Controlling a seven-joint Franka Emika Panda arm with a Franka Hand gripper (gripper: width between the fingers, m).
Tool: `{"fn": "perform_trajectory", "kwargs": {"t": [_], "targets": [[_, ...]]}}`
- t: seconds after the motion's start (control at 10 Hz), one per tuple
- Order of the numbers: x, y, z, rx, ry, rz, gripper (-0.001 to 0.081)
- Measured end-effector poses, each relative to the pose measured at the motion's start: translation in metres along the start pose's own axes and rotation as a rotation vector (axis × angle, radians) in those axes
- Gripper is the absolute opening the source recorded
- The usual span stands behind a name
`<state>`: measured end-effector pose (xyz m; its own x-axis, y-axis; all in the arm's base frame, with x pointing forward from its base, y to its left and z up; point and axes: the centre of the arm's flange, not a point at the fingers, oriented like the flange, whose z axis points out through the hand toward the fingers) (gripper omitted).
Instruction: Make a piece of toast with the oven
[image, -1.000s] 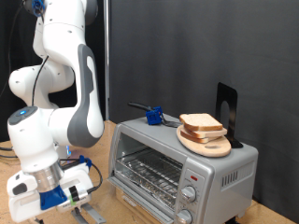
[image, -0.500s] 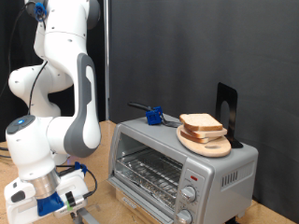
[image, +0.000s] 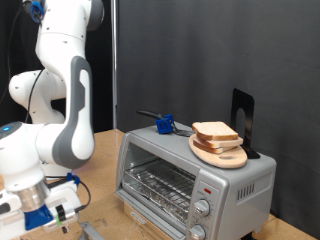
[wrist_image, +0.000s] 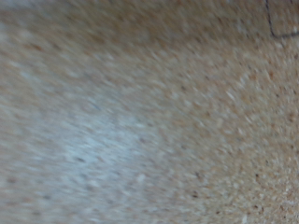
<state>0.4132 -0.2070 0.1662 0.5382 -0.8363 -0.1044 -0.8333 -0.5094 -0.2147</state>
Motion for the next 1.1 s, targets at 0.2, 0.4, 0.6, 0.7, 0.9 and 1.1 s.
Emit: {"fn": "perform_trajectory", "kwargs": {"t": [0.2,0.4,0.6,0.7,0.9,1.1], "targets": [[0.004,0.013,-0.018,0.047,0.009,-0.007,0.0800],[0.000,0.008,-0.017,0.062,-0.032,-0.029,0.0800],[-0.011,-0.006,-0.032,0.186,-0.144,-0.102,0.0800],[-0.015,-0.009,-0.045,0.266,-0.199,-0.146,0.0800],[-0.020,-0.014,-0.072,0.391,-0.258,-0.197,0.0800],[-0.023,-0.021,-0.100,0.469,-0.253,-0.224,0.0800]]}}
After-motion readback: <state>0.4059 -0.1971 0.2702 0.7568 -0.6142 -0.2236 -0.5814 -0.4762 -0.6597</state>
